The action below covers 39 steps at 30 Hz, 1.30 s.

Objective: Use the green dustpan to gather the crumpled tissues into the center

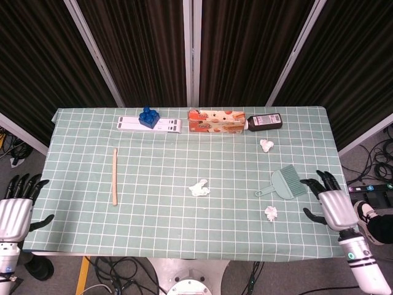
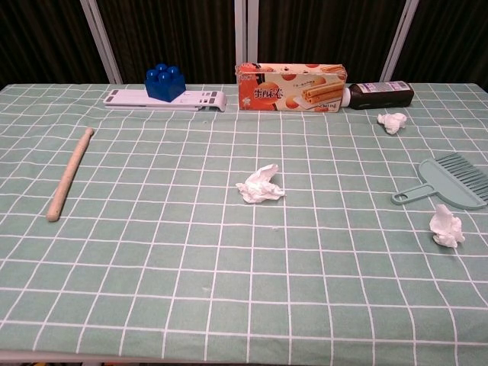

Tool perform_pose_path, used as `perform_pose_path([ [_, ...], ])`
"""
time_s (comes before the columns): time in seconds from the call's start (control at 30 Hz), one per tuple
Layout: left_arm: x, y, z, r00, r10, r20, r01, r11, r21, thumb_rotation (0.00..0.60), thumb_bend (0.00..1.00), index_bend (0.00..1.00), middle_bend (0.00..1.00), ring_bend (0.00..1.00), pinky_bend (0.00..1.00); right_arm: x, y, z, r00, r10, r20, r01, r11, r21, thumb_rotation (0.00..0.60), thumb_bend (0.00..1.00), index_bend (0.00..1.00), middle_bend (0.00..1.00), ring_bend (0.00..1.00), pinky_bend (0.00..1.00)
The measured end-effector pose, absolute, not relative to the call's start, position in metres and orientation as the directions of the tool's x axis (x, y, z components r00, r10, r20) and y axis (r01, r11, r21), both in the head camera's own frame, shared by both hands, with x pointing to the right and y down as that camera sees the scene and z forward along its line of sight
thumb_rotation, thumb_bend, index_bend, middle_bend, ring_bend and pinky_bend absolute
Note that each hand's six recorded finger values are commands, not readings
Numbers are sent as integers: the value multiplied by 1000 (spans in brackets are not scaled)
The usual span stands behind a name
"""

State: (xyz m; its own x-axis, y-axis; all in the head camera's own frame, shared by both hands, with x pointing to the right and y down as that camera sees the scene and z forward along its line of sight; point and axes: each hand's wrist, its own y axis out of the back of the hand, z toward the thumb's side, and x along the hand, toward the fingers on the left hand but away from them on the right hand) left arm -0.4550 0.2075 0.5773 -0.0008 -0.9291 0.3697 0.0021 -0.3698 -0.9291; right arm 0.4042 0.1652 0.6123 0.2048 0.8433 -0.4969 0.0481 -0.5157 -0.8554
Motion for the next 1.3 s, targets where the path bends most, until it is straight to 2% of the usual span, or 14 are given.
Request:
perform_pose_path([
  [0.17, -459, 212, 579, -17, -923, 385, -7, -384, -923, 600, 0, 186, 106, 57, 56, 374, 136, 657, 295, 761, -577, -39, -594, -803, 600, 169, 370, 326, 83, 115],
  [0.3, -461, 214, 581, -29, -916, 400, -17, -400, -916, 600, 0, 186, 106, 57, 100, 348, 118, 689, 346, 713, -610, -107, -615, -781, 600, 169, 413, 357, 99, 128],
  [0.57, -463, 214, 584, -35, -912, 409, -22, -408, -913, 600, 0, 186, 106, 57, 100, 317, 117, 732, 397, 671, -627, -190, -608, -771, 600, 116, 478, 410, 99, 128],
  [1.3, -466, 216, 589, -40, -906, 422, -46, -420, -906, 600, 0, 186, 106, 57, 100, 319, 127, 754, 387, 658, -646, -395, -515, -761, 600, 155, 464, 399, 99, 130],
])
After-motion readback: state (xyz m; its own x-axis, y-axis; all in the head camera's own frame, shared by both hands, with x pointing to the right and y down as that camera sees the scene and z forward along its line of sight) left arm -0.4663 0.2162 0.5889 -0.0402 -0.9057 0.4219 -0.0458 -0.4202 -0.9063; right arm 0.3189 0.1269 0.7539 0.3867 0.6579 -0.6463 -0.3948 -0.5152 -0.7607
